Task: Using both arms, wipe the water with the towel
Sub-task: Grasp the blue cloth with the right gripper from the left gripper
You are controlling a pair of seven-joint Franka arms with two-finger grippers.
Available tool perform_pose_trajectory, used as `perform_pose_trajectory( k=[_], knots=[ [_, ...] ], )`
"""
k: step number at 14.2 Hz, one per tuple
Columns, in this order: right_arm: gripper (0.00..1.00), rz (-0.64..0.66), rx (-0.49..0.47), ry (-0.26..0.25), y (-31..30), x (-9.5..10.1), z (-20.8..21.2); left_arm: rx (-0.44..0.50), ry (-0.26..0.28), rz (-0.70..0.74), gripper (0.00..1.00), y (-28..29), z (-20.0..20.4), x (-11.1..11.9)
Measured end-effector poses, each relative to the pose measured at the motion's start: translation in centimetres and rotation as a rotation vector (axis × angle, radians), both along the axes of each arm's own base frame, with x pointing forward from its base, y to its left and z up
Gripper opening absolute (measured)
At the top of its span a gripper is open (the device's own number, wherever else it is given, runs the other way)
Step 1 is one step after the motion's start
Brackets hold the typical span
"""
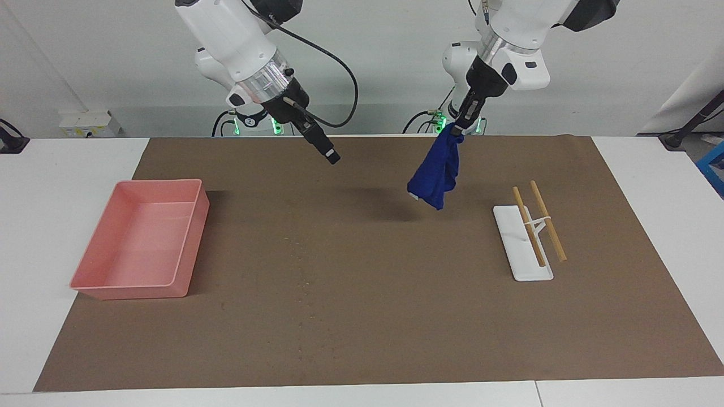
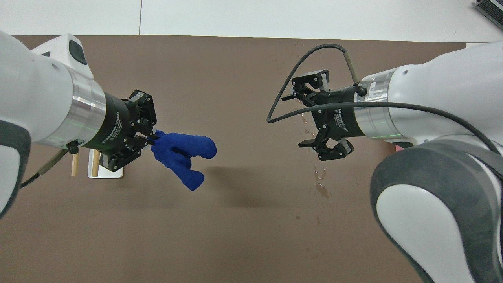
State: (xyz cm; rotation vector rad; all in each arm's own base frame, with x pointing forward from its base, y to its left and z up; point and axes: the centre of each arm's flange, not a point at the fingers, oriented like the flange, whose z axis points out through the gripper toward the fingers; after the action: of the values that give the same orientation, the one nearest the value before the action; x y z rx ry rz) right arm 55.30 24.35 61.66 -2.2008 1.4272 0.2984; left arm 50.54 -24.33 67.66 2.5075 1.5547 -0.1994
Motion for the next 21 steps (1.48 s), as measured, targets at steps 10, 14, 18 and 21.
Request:
perform_pose_trajectory(
  k=[10, 14, 18, 21],
  knots=[
    [1.0, -0.142, 0.155, 0.153, 4.0, 0.0, -4.0, -0.18, -0.07, 0.316, 0.05, -9.6, 3.0, -3.3],
    [0.97, -0.125, 0.152, 0.172, 6.3, -0.4, -5.9, -0.262, -0.085, 0.414, 0.05, -12.3, 4.6, -4.9],
    [0.74, -0.12, 0.15, 0.177, 6.7, -0.5, -6.2, -0.28, -0.081, 0.459, 0.05, -12.4, 4.8, -4.8],
    [0.37, -0.128, 0.153, 0.172, 6.3, -0.3, -6.0, -0.286, -0.086, 0.468, 0.05, -12.1, 4.9, -4.6]
  ],
)
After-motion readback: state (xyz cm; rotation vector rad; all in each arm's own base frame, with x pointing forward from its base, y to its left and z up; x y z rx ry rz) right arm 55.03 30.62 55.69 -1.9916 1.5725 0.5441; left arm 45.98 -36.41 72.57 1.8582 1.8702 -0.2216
